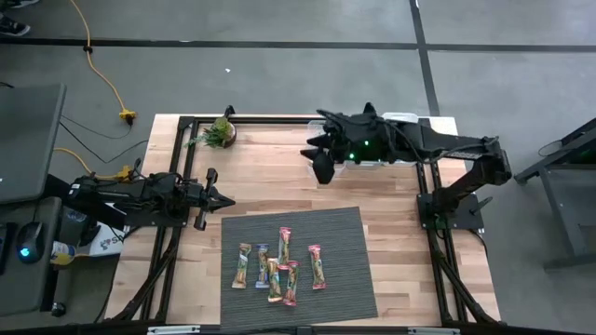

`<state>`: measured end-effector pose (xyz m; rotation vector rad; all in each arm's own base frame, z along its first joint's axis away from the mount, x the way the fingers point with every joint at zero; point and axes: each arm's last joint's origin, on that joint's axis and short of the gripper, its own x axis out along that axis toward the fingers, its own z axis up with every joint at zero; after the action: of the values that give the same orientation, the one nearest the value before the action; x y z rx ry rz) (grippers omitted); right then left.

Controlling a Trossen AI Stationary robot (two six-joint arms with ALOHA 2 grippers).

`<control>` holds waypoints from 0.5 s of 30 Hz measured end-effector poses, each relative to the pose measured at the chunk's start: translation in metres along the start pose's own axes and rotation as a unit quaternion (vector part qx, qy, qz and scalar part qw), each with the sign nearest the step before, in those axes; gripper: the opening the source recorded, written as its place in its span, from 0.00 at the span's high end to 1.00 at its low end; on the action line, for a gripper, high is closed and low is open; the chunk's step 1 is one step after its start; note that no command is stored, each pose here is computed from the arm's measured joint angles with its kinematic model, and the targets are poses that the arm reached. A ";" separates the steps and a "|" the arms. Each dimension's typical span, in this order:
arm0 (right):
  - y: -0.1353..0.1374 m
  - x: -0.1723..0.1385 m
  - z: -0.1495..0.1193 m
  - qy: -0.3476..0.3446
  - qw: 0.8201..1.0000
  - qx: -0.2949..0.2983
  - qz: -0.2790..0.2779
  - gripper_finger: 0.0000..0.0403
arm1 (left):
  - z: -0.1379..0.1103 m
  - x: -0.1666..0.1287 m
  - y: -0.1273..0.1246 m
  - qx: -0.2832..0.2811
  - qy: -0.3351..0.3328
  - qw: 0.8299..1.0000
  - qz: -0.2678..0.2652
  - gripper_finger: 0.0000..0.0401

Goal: Pick and place Granola Bars by type
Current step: Put the red granola bar into the gray bin

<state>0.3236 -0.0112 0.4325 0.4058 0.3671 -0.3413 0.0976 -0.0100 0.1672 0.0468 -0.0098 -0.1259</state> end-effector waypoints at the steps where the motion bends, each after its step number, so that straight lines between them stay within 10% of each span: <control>1: 0.003 -0.001 -0.002 0.002 1.000 -0.002 0.000 0.56 | 0.000 0.000 0.000 0.000 0.000 1.000 0.000 1.00; 15: 0.039 0.009 -0.097 0.108 0.971 0.206 -0.064 0.56 | 0.000 0.000 0.000 0.000 0.000 1.000 0.000 1.00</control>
<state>0.3201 0.0632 0.3588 0.8335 0.5381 -0.5029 0.0976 -0.0100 0.1672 0.0468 -0.0100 -0.1258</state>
